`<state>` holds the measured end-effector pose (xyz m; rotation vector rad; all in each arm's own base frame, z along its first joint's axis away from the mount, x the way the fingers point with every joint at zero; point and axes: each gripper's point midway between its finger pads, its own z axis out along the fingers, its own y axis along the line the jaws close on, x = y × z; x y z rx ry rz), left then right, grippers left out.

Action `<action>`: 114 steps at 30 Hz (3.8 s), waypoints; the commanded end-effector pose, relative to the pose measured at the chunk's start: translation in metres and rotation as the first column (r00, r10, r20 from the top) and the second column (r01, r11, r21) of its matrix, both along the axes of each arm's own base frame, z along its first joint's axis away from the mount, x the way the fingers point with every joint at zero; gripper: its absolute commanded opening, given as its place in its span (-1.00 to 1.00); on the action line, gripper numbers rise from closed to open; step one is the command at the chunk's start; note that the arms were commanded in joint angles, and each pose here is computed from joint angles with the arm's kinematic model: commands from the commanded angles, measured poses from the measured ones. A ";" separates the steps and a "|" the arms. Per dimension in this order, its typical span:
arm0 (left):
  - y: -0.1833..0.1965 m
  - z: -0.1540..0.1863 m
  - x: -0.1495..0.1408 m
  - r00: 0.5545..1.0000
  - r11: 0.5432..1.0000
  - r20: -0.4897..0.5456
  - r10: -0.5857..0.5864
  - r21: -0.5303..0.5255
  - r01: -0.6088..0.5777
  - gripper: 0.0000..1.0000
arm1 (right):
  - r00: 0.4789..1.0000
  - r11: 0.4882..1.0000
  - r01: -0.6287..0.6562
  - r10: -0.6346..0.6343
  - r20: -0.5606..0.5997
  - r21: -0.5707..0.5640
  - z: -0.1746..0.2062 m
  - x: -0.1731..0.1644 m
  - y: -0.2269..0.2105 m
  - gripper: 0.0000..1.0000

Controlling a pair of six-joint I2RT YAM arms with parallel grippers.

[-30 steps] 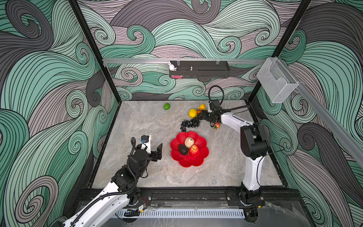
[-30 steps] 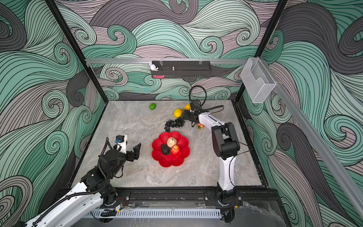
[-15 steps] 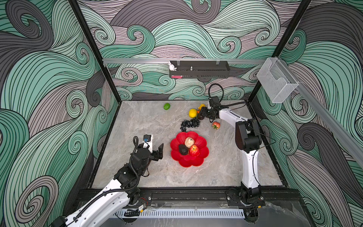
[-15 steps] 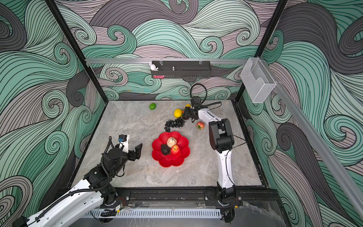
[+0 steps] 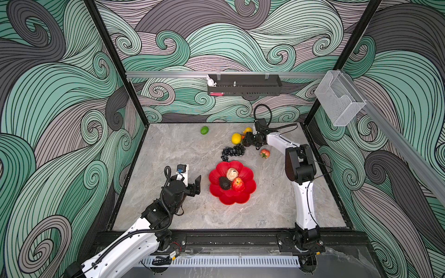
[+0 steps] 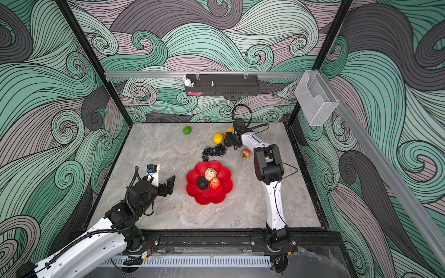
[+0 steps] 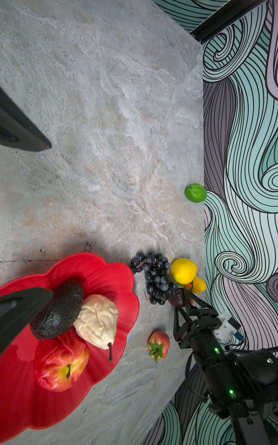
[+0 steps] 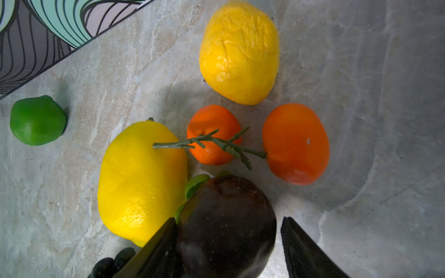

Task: Arrange fruit in a fruit bowl
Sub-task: Pick up the fruit from the top-center of the table, then place the fruit in the fruit bowl.

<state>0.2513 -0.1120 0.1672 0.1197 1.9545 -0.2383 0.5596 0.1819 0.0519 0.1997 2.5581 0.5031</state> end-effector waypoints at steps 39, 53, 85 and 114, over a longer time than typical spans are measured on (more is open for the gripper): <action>-0.003 0.011 0.006 1.000 1.000 0.018 0.003 -0.013 -0.002 0.80 | 0.991 0.997 0.041 -0.049 0.124 0.069 0.083 -0.034 -0.025 0.10; -0.067 0.039 0.006 0.967 0.952 -0.082 -0.240 -0.217 0.218 0.64 | 0.985 0.928 -0.092 0.030 0.173 0.361 0.141 -0.153 -0.001 0.07; -0.183 0.041 0.008 0.757 0.738 -0.271 -0.595 -0.557 0.380 -0.18 | 0.865 0.734 -0.499 0.389 0.317 0.461 0.134 -0.314 0.075 0.08; -0.178 0.035 -0.006 0.755 0.737 -0.295 -0.586 -0.581 0.345 -0.47 | 0.849 0.723 -0.523 0.393 0.354 0.451 0.140 -0.317 0.088 0.07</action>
